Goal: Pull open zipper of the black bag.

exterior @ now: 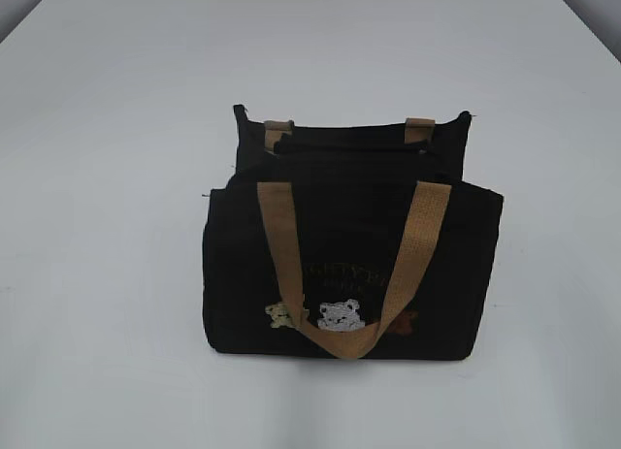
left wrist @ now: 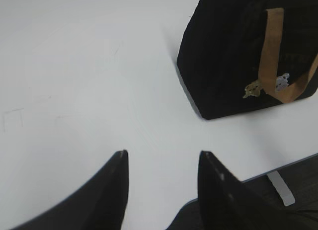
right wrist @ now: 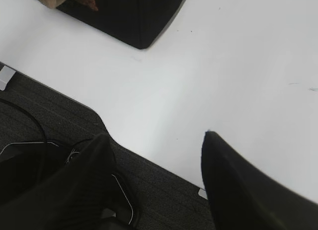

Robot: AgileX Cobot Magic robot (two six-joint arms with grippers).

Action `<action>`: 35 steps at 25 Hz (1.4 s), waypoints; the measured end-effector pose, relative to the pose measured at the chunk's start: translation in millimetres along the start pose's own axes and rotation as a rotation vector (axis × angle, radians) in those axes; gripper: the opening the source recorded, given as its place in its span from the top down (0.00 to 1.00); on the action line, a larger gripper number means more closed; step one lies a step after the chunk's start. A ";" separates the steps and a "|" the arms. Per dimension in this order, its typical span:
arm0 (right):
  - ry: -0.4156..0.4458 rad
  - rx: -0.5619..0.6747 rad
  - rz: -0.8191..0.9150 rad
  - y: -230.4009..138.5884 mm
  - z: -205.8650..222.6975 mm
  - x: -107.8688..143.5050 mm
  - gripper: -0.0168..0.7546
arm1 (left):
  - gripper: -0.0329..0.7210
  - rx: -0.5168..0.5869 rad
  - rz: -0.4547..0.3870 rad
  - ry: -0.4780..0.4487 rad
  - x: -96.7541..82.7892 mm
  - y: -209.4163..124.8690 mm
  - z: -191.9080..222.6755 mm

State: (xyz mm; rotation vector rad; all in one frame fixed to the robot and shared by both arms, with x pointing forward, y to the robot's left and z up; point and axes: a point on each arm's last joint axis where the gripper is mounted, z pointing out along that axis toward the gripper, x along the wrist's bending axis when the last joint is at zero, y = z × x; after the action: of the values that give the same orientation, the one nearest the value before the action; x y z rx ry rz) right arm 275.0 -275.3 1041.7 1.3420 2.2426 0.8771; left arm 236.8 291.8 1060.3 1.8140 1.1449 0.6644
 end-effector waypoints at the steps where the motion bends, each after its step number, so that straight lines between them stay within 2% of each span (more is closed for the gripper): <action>1: 0.000 0.000 0.000 0.0 0.0 0.0 0.40 | 0.50 0.000 0.000 0.000 0.0 0.0 0.0; 6: -0.004 -0.001 0.007 0.1 0.0 -0.2 0.40 | 0.52 -0.001 -0.004 0.007 0.0 0.1 0.1; 8: -0.028 -0.009 0.035 -0.4 -1.0 -1.2 0.40 | 0.54 -0.001 -0.025 0.045 0.1 0.3 0.4; 14: -0.197 -0.163 0.139 -13.3 -19.2 0.8 0.40 | 0.57 -0.048 -0.117 0.236 -1.7 -1.7 -3.7; 16: -0.238 -0.232 0.143 -19.8 -26.4 5.2 0.40 | 0.57 -0.070 -0.126 0.266 -3.2 -3.3 -6.2; 20: -0.260 -0.303 0.130 -27.4 -33.0 10.6 0.40 | 0.58 -0.074 -0.130 0.275 -3.5 -3.4 -6.6; 35: -0.256 -0.304 0.131 -27.8 -32.7 11.0 0.40 | 0.62 -0.075 -0.120 0.255 -3.5 -3.6 -6.9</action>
State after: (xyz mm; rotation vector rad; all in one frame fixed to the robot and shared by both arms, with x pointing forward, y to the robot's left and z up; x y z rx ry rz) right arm 232.1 -285.6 1046.6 1.3803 1.7663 0.9829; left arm 228.2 292.1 1060.5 1.6155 1.3659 0.8746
